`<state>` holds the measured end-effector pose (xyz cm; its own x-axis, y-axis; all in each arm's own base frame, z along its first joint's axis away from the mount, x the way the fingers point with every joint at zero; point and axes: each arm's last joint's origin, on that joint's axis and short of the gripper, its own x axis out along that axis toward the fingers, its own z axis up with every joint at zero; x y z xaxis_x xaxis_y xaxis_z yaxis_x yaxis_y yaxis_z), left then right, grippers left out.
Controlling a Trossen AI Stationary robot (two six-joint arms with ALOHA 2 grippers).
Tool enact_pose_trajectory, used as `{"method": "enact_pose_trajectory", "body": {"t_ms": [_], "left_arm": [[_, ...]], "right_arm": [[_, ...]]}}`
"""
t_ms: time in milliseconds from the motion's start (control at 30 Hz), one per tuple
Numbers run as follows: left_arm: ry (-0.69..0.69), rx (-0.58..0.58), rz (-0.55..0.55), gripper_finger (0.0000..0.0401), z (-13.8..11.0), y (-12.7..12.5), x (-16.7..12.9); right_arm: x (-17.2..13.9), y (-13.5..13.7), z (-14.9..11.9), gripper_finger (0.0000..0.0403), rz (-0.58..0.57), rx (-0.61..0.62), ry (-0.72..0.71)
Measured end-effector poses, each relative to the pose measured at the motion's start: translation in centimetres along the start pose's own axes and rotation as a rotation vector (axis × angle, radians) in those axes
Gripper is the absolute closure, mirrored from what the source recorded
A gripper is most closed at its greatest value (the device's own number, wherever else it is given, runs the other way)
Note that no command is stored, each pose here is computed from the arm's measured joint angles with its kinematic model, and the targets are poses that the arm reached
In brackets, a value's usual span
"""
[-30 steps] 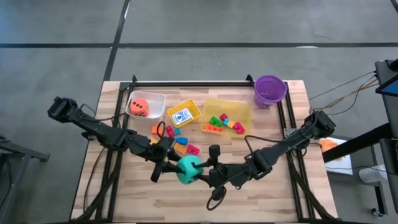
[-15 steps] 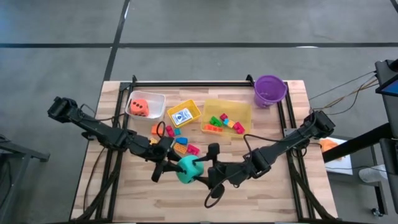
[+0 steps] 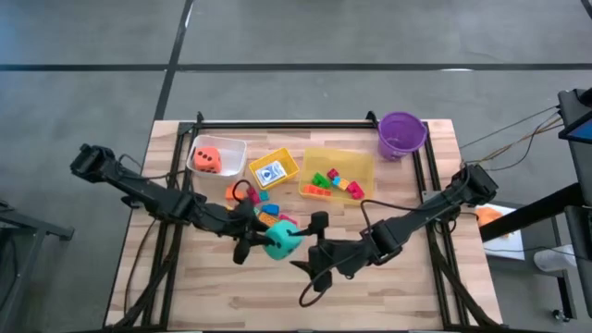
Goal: Pick & Place Toys
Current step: Put the blue dice into the white bin
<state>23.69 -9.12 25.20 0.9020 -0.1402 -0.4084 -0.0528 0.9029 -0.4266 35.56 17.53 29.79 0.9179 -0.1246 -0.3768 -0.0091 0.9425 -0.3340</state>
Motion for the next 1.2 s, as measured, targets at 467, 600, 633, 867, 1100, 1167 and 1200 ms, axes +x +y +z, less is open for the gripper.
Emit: {"method": "enact_pose_trajectory", "body": {"t_ms": [467,600,633,867,1100,1167,1200], "left_arm": [[0.026,-0.052,0.245,0.0295,1.3,3.8,-2.9],[0.043,-0.071,0.328,0.0305,1.6,5.2,-4.4],[0.045,-0.081,0.350,0.0309,1.7,5.6,-4.8],[0.063,-0.137,0.473,0.0323,2.0,7.6,-7.3],[0.118,-0.125,0.584,0.0340,3.3,7.9,-8.7],[0.151,-0.119,0.592,0.0352,3.5,7.8,-8.7],[0.167,-0.117,0.601,0.0359,3.5,7.8,-8.6]], "right_arm": [[-0.3,0.3,-1.6,0.0071,-0.018,0.108,0.143],[-0.4,0.6,-2.2,0.0071,-0.017,0.137,0.165],[-0.4,0.6,-2.3,0.0071,-0.017,0.140,0.168],[-0.4,1.0,-3.3,0.0071,-0.019,0.167,0.196],[-0.2,1.2,-4.8,0.0071,-0.054,0.202,0.224],[-0.2,1.2,-4.9,0.0071,-0.054,0.205,0.226],[-0.2,1.2,-4.9,0.0071,-0.053,0.204,0.225]]}}
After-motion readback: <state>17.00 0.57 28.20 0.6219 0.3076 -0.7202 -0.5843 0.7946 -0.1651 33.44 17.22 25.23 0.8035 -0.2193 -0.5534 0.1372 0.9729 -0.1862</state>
